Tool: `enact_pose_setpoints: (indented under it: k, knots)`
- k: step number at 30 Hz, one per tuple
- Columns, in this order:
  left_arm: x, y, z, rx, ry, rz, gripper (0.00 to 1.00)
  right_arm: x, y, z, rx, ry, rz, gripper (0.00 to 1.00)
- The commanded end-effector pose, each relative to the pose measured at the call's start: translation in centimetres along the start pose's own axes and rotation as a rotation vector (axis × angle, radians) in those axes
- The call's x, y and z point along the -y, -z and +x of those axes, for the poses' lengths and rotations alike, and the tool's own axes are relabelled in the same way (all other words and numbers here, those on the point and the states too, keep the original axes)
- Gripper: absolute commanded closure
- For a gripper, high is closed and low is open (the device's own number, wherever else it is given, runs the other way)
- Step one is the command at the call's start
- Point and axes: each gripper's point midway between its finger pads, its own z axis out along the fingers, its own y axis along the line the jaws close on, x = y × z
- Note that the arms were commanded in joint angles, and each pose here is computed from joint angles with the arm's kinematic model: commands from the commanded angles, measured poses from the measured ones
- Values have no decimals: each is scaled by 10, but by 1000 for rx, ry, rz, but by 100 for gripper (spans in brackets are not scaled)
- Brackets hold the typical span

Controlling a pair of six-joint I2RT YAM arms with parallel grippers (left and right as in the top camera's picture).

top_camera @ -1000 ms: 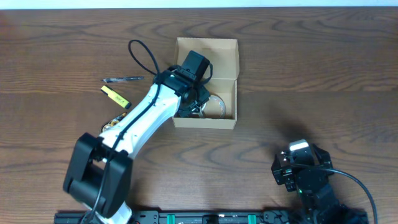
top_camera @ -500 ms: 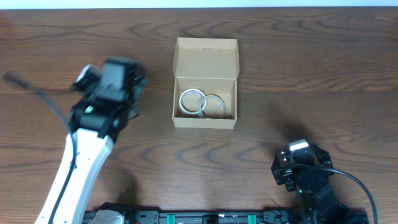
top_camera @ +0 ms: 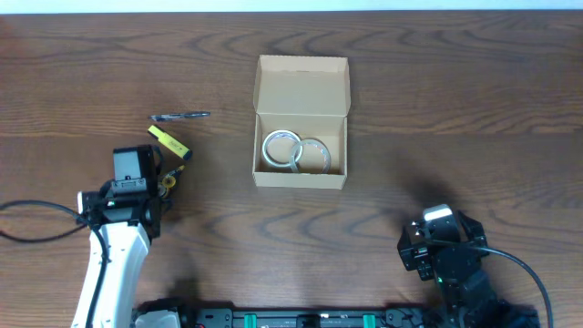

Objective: Pack container
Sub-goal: 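Grasp the correction tape dispenser with the left gripper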

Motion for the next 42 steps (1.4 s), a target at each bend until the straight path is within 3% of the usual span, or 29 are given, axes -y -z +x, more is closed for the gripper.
enact_pose_setpoints:
  k: [1, 16, 26, 31, 42]
  knots:
    - [0, -8, -9, 65, 165, -12, 5, 3, 0, 0, 3, 5, 15, 1]
    - [23, -61, 9, 75, 332, -33, 4, 3, 0, 0, 3, 5, 15, 1]
    - [67, -62, 33, -59, 328, -56, 5, 3, 0, 0, 3, 5, 15, 1]
    - [66, -66, 54, -164, 385, -109, 5, 3, 0, 0, 3, 5, 15, 1]
    - [51, -62, 67, -223, 429, -204, 5, 3, 0, 0, 3, 5, 15, 1]
